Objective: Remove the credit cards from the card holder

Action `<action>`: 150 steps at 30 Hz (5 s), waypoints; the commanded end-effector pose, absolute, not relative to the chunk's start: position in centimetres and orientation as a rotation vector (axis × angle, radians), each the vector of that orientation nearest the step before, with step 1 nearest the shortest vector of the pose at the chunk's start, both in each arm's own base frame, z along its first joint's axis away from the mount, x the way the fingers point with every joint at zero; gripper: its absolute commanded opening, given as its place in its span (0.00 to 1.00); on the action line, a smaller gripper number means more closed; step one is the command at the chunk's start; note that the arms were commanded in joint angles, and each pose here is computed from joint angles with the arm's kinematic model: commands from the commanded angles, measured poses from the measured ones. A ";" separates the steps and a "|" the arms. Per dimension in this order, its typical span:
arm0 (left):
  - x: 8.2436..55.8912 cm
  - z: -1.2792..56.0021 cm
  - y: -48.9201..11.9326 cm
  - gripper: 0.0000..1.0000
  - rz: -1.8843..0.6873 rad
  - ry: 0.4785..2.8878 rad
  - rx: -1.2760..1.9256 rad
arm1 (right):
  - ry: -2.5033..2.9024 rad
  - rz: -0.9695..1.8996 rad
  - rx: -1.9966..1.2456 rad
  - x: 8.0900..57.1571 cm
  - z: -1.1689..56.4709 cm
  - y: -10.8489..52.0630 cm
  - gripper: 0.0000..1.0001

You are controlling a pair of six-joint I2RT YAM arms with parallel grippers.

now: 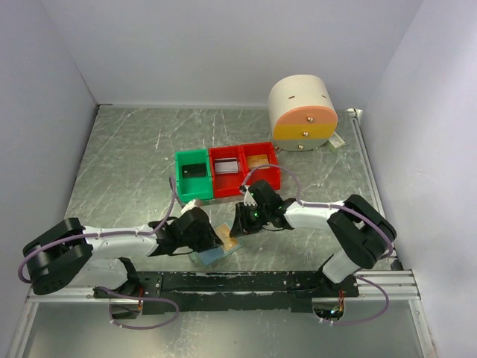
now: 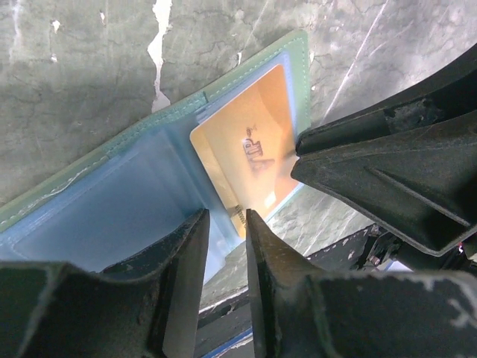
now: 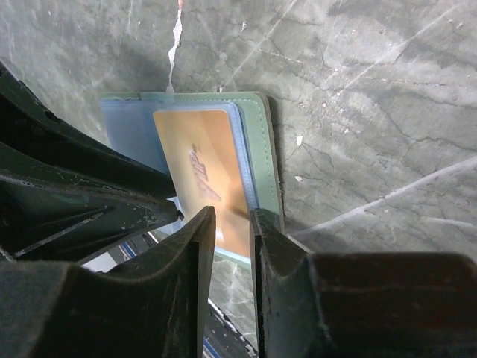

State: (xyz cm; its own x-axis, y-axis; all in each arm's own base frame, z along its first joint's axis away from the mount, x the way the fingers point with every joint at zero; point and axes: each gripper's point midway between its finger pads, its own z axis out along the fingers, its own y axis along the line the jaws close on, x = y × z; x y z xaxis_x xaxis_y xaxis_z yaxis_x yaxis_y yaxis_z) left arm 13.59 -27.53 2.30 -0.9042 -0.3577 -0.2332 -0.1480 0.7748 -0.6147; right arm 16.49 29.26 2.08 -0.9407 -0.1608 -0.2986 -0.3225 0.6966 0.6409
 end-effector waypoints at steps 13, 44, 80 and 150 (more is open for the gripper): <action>14.5 1.9 -27.5 0.33 -1.004 2.489 -0.512 | 2.794 0.976 -0.370 15.1 -0.5 27.8 0.20; 12.7 1.1 -24.9 0.17 -0.867 2.568 -0.511 | 2.816 0.909 -0.382 15.4 -0.9 27.8 0.17; 13.1 2.1 -25.1 0.13 -1.002 2.460 -0.610 | 2.852 0.839 -0.424 14.4 -1.7 29.0 0.19; 12.3 1.7 -23.9 0.39 -1.099 2.404 -0.688 | 2.875 0.876 -0.504 14.0 -1.6 31.0 0.20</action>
